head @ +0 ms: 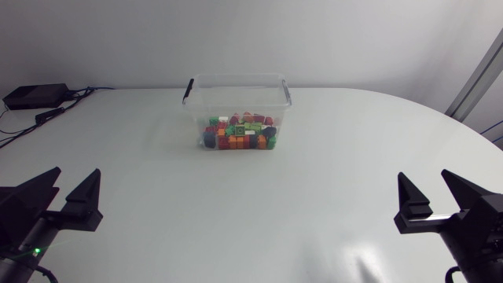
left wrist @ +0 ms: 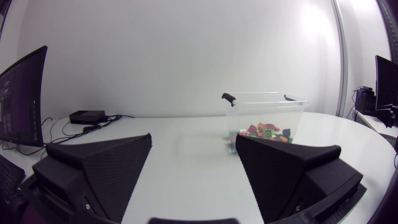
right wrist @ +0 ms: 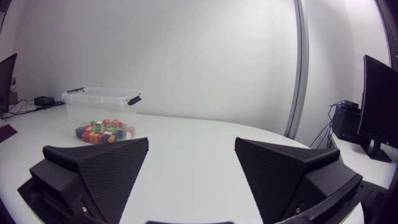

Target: Place the duplo bricks in the container

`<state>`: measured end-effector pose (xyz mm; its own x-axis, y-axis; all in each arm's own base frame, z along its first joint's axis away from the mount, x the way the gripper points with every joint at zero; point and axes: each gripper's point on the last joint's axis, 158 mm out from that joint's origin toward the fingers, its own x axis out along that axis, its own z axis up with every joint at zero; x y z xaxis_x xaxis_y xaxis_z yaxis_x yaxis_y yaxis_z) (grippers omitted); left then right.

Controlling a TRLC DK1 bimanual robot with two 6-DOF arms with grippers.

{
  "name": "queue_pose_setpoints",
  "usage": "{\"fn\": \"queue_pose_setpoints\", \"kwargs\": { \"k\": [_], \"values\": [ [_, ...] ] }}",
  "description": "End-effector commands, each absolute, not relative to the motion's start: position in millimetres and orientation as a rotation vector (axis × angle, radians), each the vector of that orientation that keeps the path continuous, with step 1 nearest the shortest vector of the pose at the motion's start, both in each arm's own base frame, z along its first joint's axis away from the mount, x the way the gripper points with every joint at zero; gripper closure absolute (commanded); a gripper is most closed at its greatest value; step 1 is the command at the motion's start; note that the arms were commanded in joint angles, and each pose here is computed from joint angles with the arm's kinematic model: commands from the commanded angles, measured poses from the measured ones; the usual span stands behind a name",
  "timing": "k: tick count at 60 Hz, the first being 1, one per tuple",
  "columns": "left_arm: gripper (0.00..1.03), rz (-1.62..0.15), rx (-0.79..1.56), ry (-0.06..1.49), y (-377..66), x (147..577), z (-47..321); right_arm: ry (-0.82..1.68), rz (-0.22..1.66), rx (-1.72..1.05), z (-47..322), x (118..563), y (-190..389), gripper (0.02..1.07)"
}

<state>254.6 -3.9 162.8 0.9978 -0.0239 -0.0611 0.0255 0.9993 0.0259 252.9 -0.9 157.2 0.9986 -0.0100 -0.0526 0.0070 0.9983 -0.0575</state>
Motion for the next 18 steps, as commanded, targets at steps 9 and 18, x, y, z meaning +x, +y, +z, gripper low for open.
{"fn": "queue_pose_setpoints", "kwargs": {
  "k": [9,18],
  "values": [
    [0.09,-0.017,-0.001,0.061,-3.2,254.2,150.2,0.057,-0.01,0.0,149.1,254.4,-1.9,0.07],
    [0.05,-0.017,-0.001,0.061,-3.2,254.2,150.2,0.057,-0.01,0.0,149.1,254.4,-1.9,0.07]
  ]
}}
